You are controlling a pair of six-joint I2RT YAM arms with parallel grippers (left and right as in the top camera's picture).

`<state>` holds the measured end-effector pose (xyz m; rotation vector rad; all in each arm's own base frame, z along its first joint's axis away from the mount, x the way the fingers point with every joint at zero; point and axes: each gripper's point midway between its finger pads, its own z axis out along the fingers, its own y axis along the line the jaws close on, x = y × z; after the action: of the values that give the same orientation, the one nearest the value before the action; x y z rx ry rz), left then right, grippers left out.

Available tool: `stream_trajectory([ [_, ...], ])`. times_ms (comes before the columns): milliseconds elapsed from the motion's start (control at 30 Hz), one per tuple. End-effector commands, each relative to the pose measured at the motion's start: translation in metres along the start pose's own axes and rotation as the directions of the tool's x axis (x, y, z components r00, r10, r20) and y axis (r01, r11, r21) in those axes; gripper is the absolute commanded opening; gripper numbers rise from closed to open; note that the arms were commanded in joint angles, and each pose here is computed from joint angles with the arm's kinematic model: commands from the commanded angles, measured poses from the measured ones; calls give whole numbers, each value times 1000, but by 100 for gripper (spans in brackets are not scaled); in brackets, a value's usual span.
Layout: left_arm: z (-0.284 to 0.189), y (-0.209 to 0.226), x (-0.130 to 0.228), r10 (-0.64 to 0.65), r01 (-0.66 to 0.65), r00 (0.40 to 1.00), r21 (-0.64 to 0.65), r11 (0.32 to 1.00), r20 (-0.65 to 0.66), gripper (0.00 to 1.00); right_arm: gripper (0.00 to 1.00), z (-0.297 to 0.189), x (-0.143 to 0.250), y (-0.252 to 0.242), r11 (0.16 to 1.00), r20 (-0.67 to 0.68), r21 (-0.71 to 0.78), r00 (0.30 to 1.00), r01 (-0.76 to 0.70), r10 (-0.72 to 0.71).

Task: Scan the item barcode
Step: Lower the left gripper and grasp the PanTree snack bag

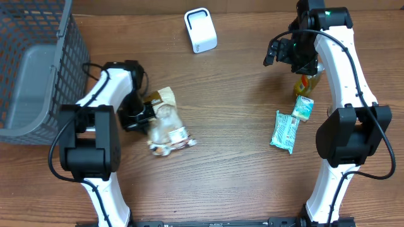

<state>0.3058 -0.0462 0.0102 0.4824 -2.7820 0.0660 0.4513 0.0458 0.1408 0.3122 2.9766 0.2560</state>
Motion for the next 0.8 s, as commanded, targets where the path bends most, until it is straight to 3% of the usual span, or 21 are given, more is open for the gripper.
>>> stream_trajectory([
  [0,2,-35,18,101,-97,994,98,990,-37,4,100,-14,-6,4,1000,43,-17,999,14,-13],
  [300,4,-51,29,175,-172,984,71,983,-34,4,100,-14,-6,4,1000,43,-17,999,14,-13],
  [467,-19,-44,30,207,-204,978,79,976,-38,4,100,-14,-6,4,1000,43,-17,999,14,-13],
  [567,-41,-48,23,209,-211,978,99,973,23,4,100,-14,-6,4,1000,43,-17,999,14,-13],
  [767,-80,-59,-22,240,-266,930,61,962,279,8,100,-14,-6,4,1000,43,-17,999,14,-13],
])
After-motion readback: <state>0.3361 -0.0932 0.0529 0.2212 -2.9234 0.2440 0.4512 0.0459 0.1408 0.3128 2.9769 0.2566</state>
